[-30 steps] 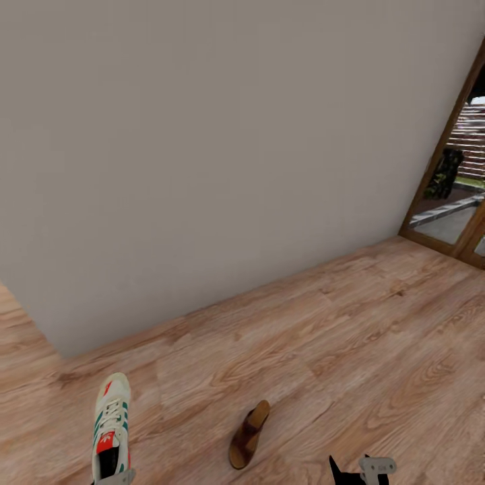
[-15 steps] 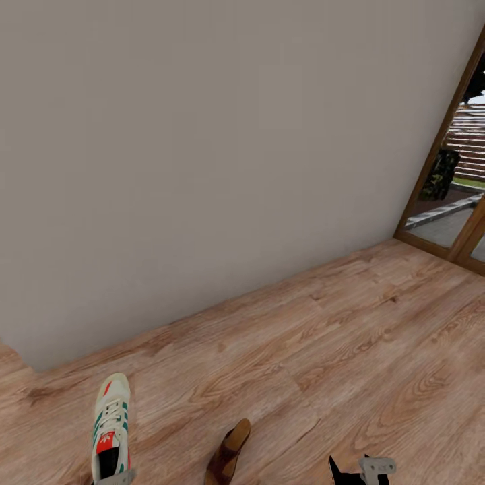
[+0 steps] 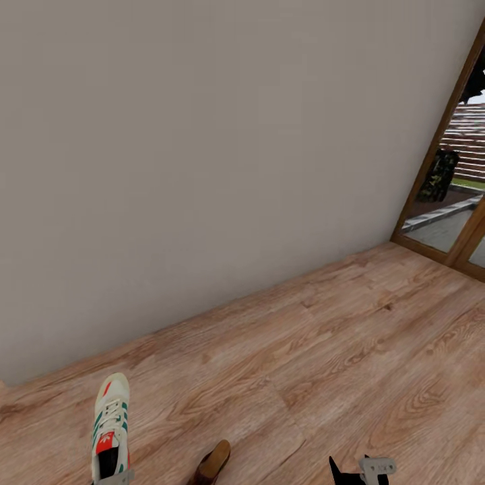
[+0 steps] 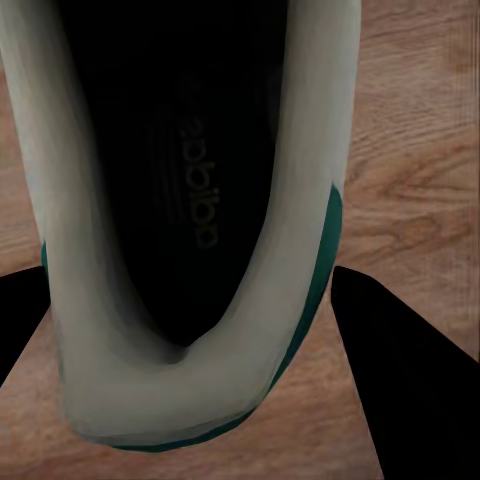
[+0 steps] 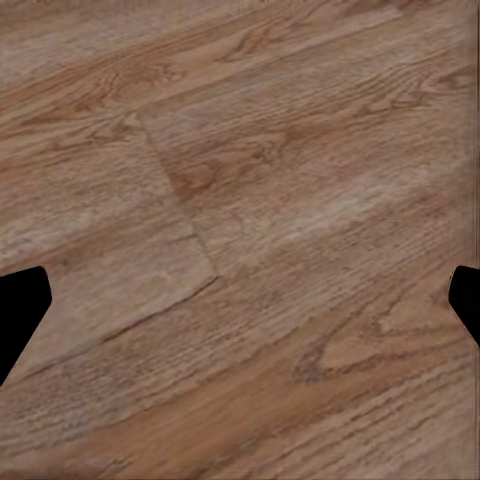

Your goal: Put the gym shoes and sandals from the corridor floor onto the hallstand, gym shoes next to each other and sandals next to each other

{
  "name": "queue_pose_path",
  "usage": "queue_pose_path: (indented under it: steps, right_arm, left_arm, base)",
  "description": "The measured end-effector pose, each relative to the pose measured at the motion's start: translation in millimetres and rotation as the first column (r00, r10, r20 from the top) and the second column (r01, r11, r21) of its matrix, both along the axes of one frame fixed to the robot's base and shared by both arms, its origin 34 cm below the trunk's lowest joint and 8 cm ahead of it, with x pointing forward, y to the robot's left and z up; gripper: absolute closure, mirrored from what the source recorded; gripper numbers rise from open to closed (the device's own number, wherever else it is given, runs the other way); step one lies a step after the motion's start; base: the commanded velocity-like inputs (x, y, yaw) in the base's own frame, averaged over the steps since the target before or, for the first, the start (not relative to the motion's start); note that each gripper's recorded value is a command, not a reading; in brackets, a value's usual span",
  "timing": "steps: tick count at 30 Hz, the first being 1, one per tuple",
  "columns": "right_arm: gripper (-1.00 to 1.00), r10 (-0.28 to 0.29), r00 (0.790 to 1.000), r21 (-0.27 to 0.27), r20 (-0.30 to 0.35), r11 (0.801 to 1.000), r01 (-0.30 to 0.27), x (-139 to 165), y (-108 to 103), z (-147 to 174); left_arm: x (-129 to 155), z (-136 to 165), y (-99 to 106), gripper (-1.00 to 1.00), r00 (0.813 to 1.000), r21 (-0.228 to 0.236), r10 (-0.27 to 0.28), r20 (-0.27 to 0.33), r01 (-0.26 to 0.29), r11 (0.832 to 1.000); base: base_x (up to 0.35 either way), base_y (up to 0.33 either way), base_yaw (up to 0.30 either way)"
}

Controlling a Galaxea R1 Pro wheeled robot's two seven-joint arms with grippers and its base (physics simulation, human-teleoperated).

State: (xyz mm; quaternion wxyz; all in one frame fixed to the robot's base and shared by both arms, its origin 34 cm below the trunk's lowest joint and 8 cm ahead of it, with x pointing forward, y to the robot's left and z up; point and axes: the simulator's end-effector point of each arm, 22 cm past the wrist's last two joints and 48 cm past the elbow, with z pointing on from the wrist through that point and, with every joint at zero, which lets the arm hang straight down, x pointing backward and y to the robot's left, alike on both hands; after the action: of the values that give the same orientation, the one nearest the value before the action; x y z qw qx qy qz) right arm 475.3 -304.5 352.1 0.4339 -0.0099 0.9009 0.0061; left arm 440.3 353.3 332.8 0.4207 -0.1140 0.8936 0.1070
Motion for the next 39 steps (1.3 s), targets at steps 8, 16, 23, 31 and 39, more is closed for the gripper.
queue_pose_path:
  steps: [8, 16, 23, 31, 39]
  right_arm:
    - [-1.0, 0.0, 1.0, 0.0, 0.001, 1.0, 0.0, 0.4, 0.2, 0.3]
    - [-1.0, 0.0, 1.0, 0.0, 0.001, 1.0, 0.0, 0.6, 0.1, 0.3]
    - [-1.0, -0.001, 1.0, -0.001, 0.001, 1.0, 0.001, 0.6, -0.3, 0.2]
    - [-1.0, -0.001, 1.0, 0.0, 0.001, 1.0, 0.001, 0.2, -0.1, 0.1]
    - [-1.0, -0.003, 1.0, 0.0, 0.0, 1.0, 0.003, 0.0, -0.4, 0.0]
  left_arm:
    - [-0.2, 0.1, 0.8, 1.0, 1.0, 0.001, 0.001, 0.0, -0.001, 1.0]
    - [-0.1, 0.0, 0.7, 1.0, 1.0, 0.002, 0.001, 0.0, -0.001, 1.0]
    - [-0.5, 0.3, 2.9, 1.0, 1.0, 0.002, 0.008, 0.002, -0.008, 1.0]
    - [-0.8, 0.7, 4.3, 1.0, 1.0, 0.002, 0.013, 0.003, -0.013, 1.0]
    - [-0.7, 0.7, 4.0, 1.0, 1.0, 0.002, 0.011, 0.003, -0.011, 1.0]
  base:
    - [0.193, -0.231, 0.0]
    - [0.122, -0.242, 0.0]
    - [-0.109, -0.249, 0.0]
    - [0.123, -0.245, 0.0]
    - [0.204, -0.226, 0.0]
